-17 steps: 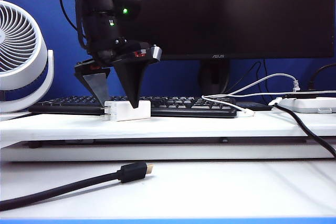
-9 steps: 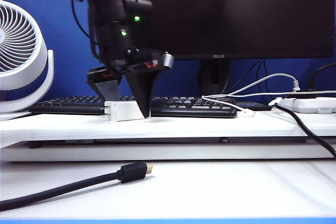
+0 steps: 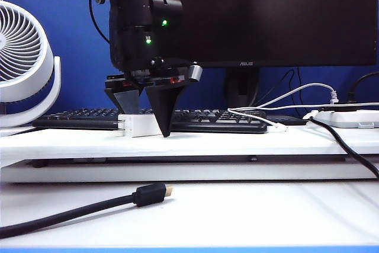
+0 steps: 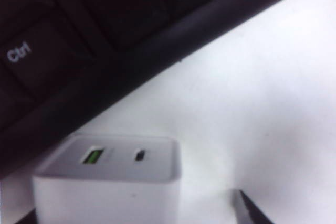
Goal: Pick up the Type-C charging cable and the charging base, insert one end of the Type-C charger into the corresponding slot on the base, and finally place the plugged-in charger back on the table.
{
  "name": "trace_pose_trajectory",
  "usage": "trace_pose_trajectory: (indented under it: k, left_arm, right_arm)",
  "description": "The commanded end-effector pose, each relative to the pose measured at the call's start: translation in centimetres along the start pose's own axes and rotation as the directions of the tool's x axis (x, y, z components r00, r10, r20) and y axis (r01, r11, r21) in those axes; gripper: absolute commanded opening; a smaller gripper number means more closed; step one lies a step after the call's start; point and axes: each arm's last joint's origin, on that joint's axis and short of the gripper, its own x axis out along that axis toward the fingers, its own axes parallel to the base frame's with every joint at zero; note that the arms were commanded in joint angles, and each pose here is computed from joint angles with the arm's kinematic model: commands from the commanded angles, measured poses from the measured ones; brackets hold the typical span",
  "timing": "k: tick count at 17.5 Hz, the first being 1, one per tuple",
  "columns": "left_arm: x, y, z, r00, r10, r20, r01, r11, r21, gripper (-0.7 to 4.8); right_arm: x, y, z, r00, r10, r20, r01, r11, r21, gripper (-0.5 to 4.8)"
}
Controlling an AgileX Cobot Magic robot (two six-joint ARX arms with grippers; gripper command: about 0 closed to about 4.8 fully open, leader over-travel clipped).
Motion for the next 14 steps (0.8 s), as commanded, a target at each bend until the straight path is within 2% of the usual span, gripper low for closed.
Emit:
trace_pose_trajectory:
  k: [1, 3, 4, 8, 10, 12, 14]
  left_arm:
    - [1.2, 0.1, -0.4, 0.996, 0.058, -0.069, -0.055, 0.998, 0.043, 2.35]
    - [1.2, 0.1, -0.4, 0.996, 0.056, -0.073, -0.051, 0.997, 0.063, 0.55]
    - [1.2, 0.1, -0.4, 0.996, 0.054, -0.075, -0.049, 0.996, 0.073, -0.13]
    - [-0.2, 0.1, -0.4, 0.998, 0.056, -0.043, -0.052, 0.995, 0.085, -0.06]
    - [-2.2, 0.0, -0.4, 0.999, 0.035, 0.037, -0.038, 0.995, 0.088, -0.06]
    - [-5.8, -0.3, -0.4, 0.977, -0.072, 0.201, 0.052, 0.993, 0.102, -0.06]
    - [-8.8, -0.6, -0.5, 0.923, -0.169, 0.345, 0.126, 0.982, 0.144, -0.06]
  right_arm:
    - [-0.2, 0.1, 0.2, 1.0, 0.004, 0.01, -0.004, 1.0, -0.007, -0.05]
    - [-0.2, 0.1, 0.2, 1.0, 0.002, 0.012, -0.002, 1.0, -0.009, -0.05]
    - [-0.2, 0.1, 0.2, 1.0, -0.003, 0.011, 0.003, 1.0, -0.009, -0.05]
    - [-0.2, -0.3, 0.2, 0.991, -0.13, -0.013, 0.13, 0.991, -0.011, -0.05]
    - [-0.3, -0.5, 0.2, 0.977, -0.211, -0.022, 0.211, 0.977, -0.014, -0.05]
    - [-0.4, -0.7, 0.3, 0.965, -0.263, -0.018, 0.263, 0.965, -0.017, -0.05]
    - [-0.3, -0.7, 0.4, 0.962, -0.274, -0.013, 0.274, 0.962, -0.019, -0.05]
